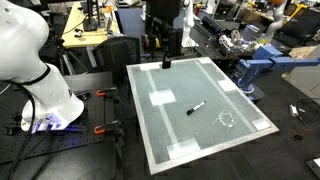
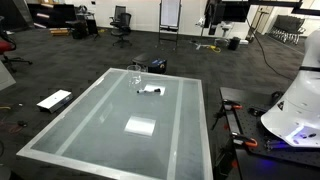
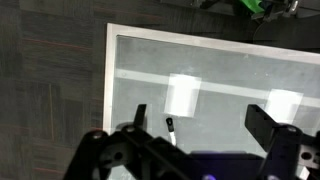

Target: Slide the cup forward

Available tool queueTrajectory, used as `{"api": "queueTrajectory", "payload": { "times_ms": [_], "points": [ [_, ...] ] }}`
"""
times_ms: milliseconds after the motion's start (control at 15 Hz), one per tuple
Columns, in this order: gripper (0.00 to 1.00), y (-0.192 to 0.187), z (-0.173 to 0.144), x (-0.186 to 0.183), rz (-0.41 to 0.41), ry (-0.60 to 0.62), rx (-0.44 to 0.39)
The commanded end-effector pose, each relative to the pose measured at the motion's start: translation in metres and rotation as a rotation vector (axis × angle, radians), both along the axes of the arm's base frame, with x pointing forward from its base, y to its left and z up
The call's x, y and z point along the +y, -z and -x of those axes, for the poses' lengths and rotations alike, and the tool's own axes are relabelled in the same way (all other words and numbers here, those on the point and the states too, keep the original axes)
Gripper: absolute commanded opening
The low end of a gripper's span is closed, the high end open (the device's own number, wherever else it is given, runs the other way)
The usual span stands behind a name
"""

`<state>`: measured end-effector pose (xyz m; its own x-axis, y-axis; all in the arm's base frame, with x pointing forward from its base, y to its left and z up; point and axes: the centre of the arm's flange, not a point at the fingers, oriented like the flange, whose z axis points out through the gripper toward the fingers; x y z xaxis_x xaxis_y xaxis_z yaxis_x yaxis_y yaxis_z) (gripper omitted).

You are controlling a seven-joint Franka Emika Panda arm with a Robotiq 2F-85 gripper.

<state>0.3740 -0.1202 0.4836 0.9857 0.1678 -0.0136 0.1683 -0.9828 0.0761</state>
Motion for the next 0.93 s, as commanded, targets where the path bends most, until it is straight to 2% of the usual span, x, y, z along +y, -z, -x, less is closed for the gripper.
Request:
{"api": "queueTrajectory", "payload": {
  "times_ms": [0, 200, 533, 867],
  "points": [
    [1.0, 0.0, -0.038, 0.009, 0.003, 0.028, -0.055],
    [1.0, 0.003, -0.069, 0.014, 0.001, 0.022, -0.103],
    [1.0, 0.02, -0.118, 0.012, 0.059, -0.042, -0.176],
    [1.0, 0.046, -0.158, -0.006, 0.062, -0.072, -0.19]
  ]
}}
